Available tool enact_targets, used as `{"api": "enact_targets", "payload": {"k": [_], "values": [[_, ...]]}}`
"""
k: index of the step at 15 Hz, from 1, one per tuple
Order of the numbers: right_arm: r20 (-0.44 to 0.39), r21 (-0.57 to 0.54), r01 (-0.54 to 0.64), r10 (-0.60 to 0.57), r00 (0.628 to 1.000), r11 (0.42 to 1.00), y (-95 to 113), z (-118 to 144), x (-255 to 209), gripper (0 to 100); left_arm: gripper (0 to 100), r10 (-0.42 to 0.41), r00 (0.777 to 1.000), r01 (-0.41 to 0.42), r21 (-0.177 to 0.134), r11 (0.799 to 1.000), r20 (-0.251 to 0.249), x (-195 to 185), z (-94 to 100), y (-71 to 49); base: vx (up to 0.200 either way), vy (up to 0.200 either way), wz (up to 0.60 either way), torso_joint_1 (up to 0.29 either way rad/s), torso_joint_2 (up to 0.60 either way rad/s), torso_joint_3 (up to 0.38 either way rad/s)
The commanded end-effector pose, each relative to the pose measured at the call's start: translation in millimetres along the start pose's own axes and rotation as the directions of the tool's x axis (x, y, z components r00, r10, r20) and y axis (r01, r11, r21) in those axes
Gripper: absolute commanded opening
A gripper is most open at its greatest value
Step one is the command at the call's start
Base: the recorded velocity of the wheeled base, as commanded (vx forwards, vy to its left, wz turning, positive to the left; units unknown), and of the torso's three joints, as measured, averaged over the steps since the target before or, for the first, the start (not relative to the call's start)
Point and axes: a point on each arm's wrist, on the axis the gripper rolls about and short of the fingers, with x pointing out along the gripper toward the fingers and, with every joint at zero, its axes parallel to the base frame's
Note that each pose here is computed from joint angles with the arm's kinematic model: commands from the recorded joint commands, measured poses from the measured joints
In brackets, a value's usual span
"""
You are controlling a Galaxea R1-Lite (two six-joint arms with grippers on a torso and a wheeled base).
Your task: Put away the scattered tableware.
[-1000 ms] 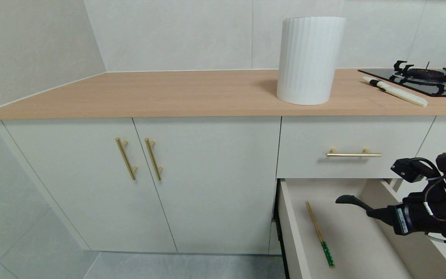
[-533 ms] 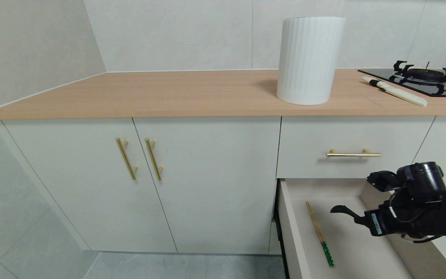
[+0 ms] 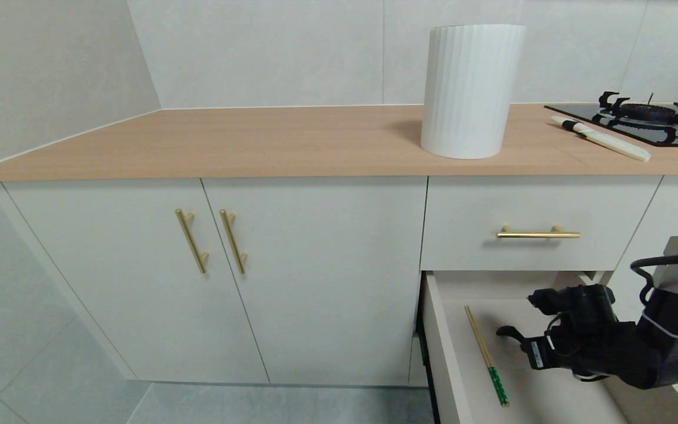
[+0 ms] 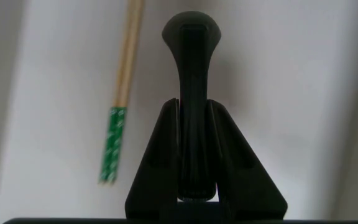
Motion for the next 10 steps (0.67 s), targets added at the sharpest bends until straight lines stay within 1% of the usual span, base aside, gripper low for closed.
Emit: {"api": "enact_targets", "payload": {"k": [1, 3, 4, 10], "values": [[-0.065, 0.004, 0.000, 0.000, 0.998, 1.000, -0.7, -19.1, 20.7, 0, 100, 0.000, 1.000, 0.000, 0.000, 1.000, 0.000, 0.0, 0.1, 0.0, 0.000, 0.000, 0.00, 0.000, 0.00, 0.000], [-0.052, 0.000, 0.040, -0.040, 0.998, 0.999, -1.8, -19.9, 26.7, 0, 100, 0.000, 1.000, 0.000, 0.000, 1.000, 0.000, 0.0, 0.1, 0.0, 0.000, 0.000, 0.00, 0.000, 0.00, 0.000], [-0.032, 0.002, 0.050, -0.050, 0.998, 0.999, -2.6, -17.6, 26.9, 0, 100, 0.000, 1.000, 0.000, 0.000, 1.000, 0.000, 0.0, 0.1, 0.0, 0.000, 0.000, 0.00, 0.000, 0.00, 0.000], [-0.012, 0.018, 0.067, -0.067, 0.998, 0.998, -9.9, -13.3, 26.1, 0, 100, 0.000, 1.000, 0.000, 0.000, 1.000, 0.000, 0.0, 0.1, 0.0, 0.000, 0.000, 0.00, 0.000, 0.00, 0.000]]}}
